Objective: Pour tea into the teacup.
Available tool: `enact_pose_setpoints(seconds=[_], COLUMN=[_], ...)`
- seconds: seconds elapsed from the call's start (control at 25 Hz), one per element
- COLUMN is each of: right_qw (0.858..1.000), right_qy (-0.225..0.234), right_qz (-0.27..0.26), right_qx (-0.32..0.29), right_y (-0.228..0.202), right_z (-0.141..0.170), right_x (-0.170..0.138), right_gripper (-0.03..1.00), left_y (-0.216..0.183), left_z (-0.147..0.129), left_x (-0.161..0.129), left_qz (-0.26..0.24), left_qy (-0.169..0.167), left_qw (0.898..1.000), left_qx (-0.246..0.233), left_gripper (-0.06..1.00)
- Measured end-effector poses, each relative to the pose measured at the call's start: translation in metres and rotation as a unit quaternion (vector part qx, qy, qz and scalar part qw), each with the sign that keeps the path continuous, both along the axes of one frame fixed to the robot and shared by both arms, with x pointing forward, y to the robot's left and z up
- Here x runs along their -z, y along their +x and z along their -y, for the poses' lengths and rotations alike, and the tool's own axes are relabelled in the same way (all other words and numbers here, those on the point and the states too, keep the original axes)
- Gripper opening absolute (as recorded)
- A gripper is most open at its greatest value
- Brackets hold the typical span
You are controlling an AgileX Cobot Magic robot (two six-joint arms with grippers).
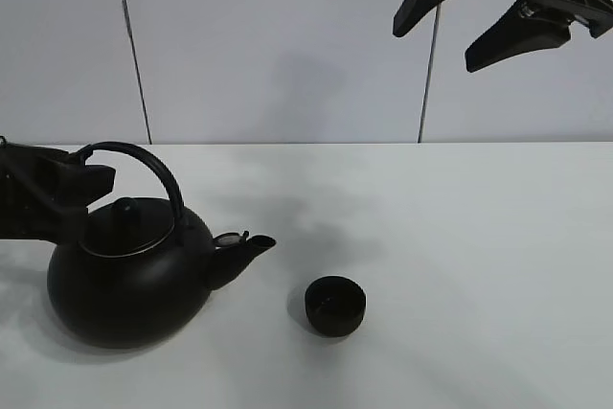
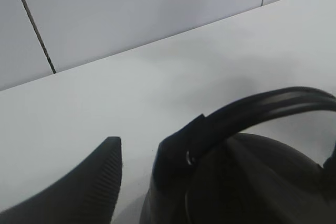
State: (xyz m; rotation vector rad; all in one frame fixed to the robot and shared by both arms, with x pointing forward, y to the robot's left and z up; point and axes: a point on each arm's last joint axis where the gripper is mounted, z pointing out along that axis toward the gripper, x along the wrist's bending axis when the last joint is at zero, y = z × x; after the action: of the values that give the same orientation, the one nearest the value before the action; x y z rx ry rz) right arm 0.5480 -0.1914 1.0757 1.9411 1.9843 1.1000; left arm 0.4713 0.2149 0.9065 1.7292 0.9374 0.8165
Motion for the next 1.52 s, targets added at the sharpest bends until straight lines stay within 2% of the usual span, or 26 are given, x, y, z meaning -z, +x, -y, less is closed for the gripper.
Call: enact_pose_setpoints(seconds=[0.12,0.28,0.6,0.72,0.92,1.16,1.36,1.52], right_qw=[1.0,1.0,1.0,1.0,0.999,0.998,0.998,0.998], right_qy=[0.0,0.0,0.0,-0.001,-0.008,-0.012,-0.014,-0.014], right_qz=[0.0,0.0,0.001,-0.004,-0.042,-0.055,-0.058,-0.059], right_qx=[0.0,0.0,0.0,-0.002,-0.017,-0.022,-0.024,-0.025], right_y=[0.0,0.0,0.0,-0.001,-0.007,-0.009,-0.01,-0.01], right_z=[0.0,0.0,0.0,0.0,-0.001,-0.001,0.0,0.0], right_x=[0.0,0.0,0.0,0.001,0.005,0.006,0.007,0.007], right_gripper=[0.49,0.49,0.49,0.49,0.49,0.49,0.49,0.49], left_y=[0.0,0.0,0.0,0.001,-0.003,-0.01,-0.01,-0.009], left_z=[0.0,0.0,0.0,0.0,0.0,0.005,0.025,0.037], left_x=[0.0,0.0,0.0,0.0,-0.007,-0.032,-0.048,-0.049], left_qz=[0.0,0.0,0.005,0.001,-0.016,0.022,0.027,0.014], left_qy=[0.0,0.005,0.008,-0.007,-0.043,-0.061,-0.047,-0.026], left_qw=[1.0,1.0,1.0,1.0,0.999,0.998,0.998,0.999], left_qx=[0.0,0.003,0.004,-0.001,-0.01,0.007,0.043,0.045], left_gripper=[0.35,0.14,0.15,0.15,0.15,0.15,0.14,0.14])
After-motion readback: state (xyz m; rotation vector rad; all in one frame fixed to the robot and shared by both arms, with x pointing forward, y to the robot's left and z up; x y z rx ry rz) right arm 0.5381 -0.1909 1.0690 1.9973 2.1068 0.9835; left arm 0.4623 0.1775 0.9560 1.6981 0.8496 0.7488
